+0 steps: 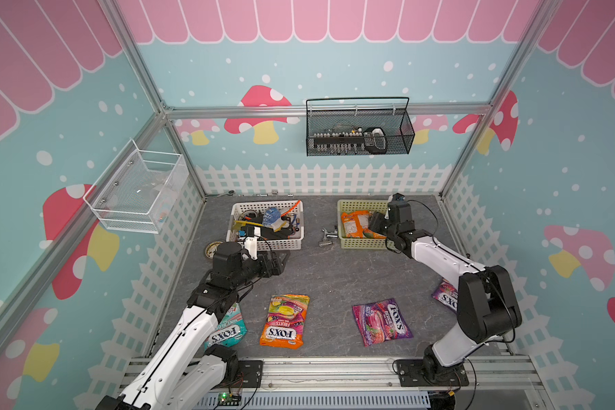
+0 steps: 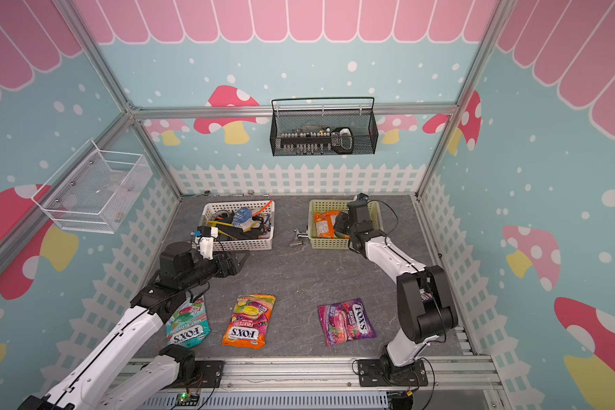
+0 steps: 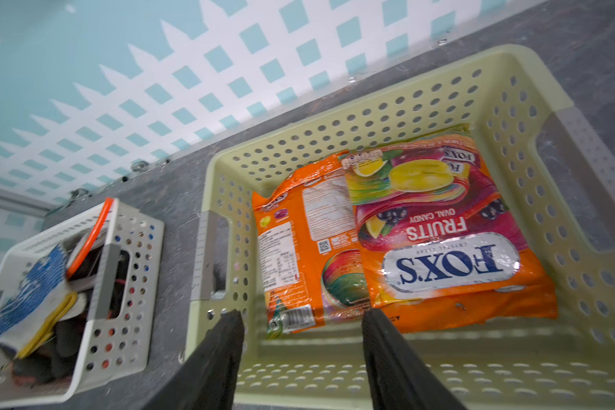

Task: Put the candies in the basket
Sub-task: Place the candy in the basket, then pick up the candy at the center of the board.

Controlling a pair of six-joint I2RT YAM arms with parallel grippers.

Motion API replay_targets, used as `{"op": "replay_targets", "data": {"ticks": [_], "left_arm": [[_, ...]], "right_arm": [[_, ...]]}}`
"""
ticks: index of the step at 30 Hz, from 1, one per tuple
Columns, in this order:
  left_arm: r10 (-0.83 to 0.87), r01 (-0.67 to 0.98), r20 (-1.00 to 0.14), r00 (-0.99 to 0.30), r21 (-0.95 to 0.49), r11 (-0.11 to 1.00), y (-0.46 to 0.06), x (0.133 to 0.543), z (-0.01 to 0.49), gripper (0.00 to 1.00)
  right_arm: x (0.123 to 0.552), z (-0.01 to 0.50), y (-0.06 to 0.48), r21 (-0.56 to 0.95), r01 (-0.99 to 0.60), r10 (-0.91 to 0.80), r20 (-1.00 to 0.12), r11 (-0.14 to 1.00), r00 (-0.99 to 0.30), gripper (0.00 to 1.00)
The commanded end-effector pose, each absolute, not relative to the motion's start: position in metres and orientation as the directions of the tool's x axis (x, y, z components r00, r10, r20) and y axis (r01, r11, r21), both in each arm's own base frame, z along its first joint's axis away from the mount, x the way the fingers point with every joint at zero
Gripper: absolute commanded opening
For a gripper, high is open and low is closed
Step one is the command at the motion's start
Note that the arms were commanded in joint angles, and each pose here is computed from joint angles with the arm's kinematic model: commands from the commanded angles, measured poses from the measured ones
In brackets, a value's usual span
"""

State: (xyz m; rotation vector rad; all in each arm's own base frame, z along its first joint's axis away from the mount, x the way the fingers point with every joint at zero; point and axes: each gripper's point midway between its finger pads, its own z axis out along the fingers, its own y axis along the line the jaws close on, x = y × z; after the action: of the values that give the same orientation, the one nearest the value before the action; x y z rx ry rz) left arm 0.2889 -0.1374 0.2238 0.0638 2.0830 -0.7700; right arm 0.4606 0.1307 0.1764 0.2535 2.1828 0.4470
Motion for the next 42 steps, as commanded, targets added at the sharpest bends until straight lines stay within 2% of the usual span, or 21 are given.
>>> {"op": "replay_targets", "data": {"ticks": [1,6,11,13,17,19,24,28,42], "left_arm": [[-0.239,0.316,-0.715,-0.657,-0.549,0.774,-0.144,0.283,0.211,0.96],[-0.262,0.255,-0.585,-0.768,-0.654,0.712,-0.157,0.270,0.182,0.80],[-0.262,0.174,-0.476,-0.840,-0.692,0.700,-0.171,0.255,0.153,0.58],[-0.257,0.144,-0.430,-0.865,-0.704,0.695,-0.179,0.247,0.146,0.53],[-0.272,0.070,-0.387,-0.881,-0.675,0.734,-0.182,0.237,0.128,0.49],[-0.296,0.014,-0.354,-0.887,-0.661,0.750,-0.177,0.233,0.113,0.49],[-0.362,-0.086,-0.339,-0.869,-0.615,0.784,-0.165,0.230,0.092,0.48],[-0.388,-0.135,-0.334,-0.859,-0.583,0.801,-0.155,0.228,0.075,0.49],[-0.393,-0.175,-0.284,-0.875,-0.570,0.803,-0.153,0.219,0.045,0.52]], "right_arm": [[0.432,0.187,0.162,0.416,-0.174,0.203,-0.716,0.893,-0.668,0.60],[0.380,0.177,0.201,0.461,-0.358,0.076,-0.692,0.812,-0.718,0.58],[0.329,0.155,0.248,0.502,-0.481,-0.045,-0.657,0.719,-0.753,0.48],[0.310,0.147,0.270,0.528,-0.525,-0.092,-0.641,0.668,-0.762,0.45],[0.280,0.127,0.310,0.536,-0.592,-0.196,-0.620,0.602,-0.760,0.33],[0.268,0.115,0.326,0.552,-0.611,-0.241,-0.599,0.566,-0.764,0.31],[0.240,0.085,0.358,0.586,-0.632,-0.328,-0.547,0.507,-0.770,0.31],[0.234,0.068,0.367,0.618,-0.619,-0.345,-0.515,0.484,-0.784,0.31],[0.223,0.036,0.379,0.673,-0.589,-0.381,-0.453,0.447,-0.806,0.35]]}}
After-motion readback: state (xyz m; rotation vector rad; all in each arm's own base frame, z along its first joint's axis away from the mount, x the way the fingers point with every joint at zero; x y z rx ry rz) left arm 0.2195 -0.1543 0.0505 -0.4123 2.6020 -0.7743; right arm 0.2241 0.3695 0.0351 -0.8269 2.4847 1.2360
